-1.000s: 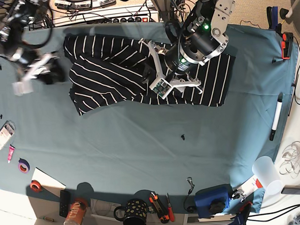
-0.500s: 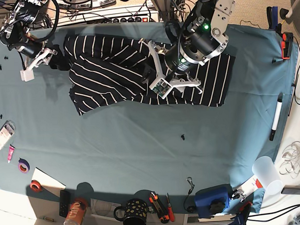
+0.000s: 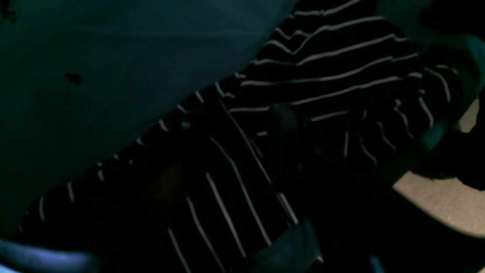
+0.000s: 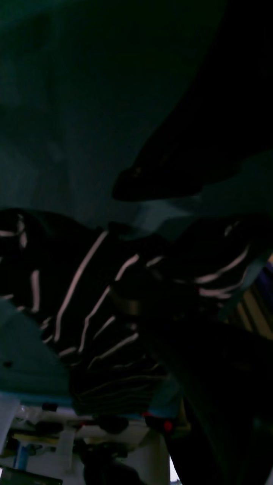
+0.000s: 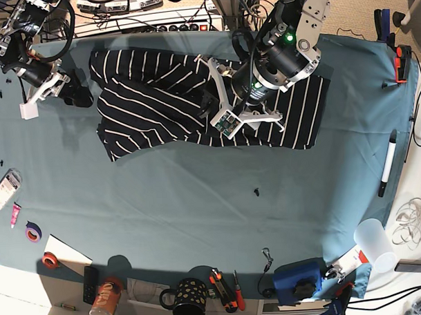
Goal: Layout the t-shirt on the table in an organized manner, then fold the t-shirt properly
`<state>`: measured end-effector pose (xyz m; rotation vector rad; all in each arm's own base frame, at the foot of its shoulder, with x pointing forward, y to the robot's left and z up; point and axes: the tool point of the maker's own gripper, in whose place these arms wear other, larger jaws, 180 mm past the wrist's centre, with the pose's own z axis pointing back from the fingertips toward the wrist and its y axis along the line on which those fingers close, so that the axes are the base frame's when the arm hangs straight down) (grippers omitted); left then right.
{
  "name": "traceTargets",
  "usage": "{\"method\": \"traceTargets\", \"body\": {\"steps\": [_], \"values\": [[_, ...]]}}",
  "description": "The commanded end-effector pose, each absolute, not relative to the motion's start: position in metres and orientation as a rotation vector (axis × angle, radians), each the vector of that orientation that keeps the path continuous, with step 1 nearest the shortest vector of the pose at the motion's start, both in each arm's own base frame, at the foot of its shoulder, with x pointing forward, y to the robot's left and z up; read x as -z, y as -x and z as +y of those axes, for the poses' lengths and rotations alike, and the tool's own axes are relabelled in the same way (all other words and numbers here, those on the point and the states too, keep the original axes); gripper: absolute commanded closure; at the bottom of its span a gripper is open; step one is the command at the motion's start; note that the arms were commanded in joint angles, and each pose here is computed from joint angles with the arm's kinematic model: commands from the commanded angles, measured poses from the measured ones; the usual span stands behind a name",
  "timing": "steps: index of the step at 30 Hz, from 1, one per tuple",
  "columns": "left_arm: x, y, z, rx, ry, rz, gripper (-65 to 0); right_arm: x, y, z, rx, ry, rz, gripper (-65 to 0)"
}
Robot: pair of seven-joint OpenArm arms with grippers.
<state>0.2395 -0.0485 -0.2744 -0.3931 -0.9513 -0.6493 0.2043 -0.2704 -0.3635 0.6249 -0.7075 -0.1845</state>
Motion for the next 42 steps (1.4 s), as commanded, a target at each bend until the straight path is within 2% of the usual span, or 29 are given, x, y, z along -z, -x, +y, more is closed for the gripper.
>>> {"method": "traceTargets", "body": {"steps": [1,7,20,28,31,38,42], "values": [[0.263,-0.242,-0.052,0.644,0.412,-0.995,-24.0,0.356,-0.209,-0.275,0.178,-0.614,-0.737,-32.6],[0.263,-0.242,-0.052,0.644,0.412,-0.995,-24.0,0.375,-0.201,-0.266,0.202,-0.592,-0.684,-32.6],[0.263,-0.242,-0.052,0.644,0.413,-0.996,-24.0,0.369,-0.230,-0.264,0.181,-0.561,-0.706,-32.6],[0.263,-0.242,-0.052,0.644,0.412,-0.994,-24.0,0.394,-0.228,-0.210,0.049,-0.613,-0.545,-32.6],[0.265,-0.241,-0.051,0.645,0.409,-0.983,-24.0,0.412,-0.221,-0.215,0.048,-0.521,-0.463,-32.6],[0.265,-0.241,-0.051,0.644,0.411,-0.986,-24.0,0.419,-0.216,-0.205,0.021,-0.523,-0.413,-32.6],[0.265,-0.241,-0.051,0.644,0.411,-0.986,-24.0,0.421,-0.213,-0.217,0.037,-0.477,-0.404,-32.6]]}}
